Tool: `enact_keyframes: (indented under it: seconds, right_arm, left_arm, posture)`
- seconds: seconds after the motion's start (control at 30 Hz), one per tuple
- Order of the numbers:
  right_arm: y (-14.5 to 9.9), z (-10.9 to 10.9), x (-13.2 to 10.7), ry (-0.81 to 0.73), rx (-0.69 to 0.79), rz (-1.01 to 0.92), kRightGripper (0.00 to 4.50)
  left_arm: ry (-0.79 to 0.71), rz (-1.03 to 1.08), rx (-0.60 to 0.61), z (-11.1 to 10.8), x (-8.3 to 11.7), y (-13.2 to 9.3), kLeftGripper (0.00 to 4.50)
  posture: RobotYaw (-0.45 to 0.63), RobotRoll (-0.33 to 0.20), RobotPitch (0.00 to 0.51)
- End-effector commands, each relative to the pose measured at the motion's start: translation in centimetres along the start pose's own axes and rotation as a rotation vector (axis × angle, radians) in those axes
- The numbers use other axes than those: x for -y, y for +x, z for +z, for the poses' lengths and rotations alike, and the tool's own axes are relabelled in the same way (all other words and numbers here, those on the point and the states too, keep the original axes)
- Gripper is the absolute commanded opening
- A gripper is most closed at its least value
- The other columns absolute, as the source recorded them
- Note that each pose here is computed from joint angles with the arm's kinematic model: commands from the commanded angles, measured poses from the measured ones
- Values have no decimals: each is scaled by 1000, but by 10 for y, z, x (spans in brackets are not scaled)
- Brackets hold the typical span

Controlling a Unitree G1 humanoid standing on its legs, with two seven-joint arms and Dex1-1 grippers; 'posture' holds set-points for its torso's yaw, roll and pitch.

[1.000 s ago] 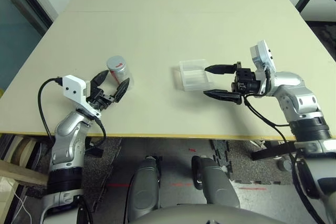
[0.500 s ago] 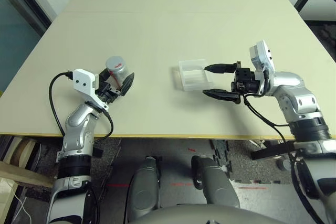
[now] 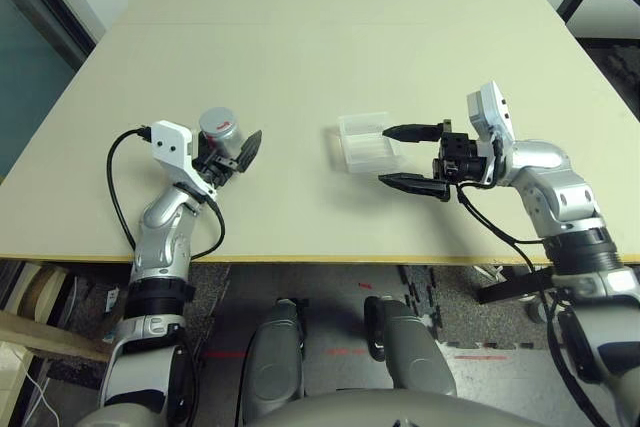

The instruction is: Pour the medicine from the bottle into the box.

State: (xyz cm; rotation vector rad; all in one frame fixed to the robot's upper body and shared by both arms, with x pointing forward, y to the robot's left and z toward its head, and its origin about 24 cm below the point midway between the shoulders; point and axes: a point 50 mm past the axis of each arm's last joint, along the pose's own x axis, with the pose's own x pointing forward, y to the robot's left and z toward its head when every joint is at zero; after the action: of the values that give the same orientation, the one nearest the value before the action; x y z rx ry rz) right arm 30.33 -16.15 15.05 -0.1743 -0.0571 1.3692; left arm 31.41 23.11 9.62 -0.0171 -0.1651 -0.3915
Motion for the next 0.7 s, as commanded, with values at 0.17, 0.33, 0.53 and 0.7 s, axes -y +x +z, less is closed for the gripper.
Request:
enact_keyframes:
  seconds: [0.17, 0.33, 0.53, 0.7]
  right_arm:
    - [-2, 0, -4, -1, -8, -2, 4500]
    - [-2, -1, -5, 1, -12, -4, 4500]
    - [-2, -2, -5, 3, -14, -6, 4500]
    - [-1, -2, -4, 4, -10, -9, 4500]
  left_arm:
    - [20, -14, -22, -4, -2, 3, 4454]
    - [25, -13, -17, -3, -4, 4, 4108]
    - [30, -14, -11, -2, -6, 2, 2630]
    - [27, -20, 0, 1, -4, 1, 2630]
  posture:
    - [-138, 0, 167]
    - [-137, 0, 170]
    - [-130, 0, 171]
    - [-125, 0, 172]
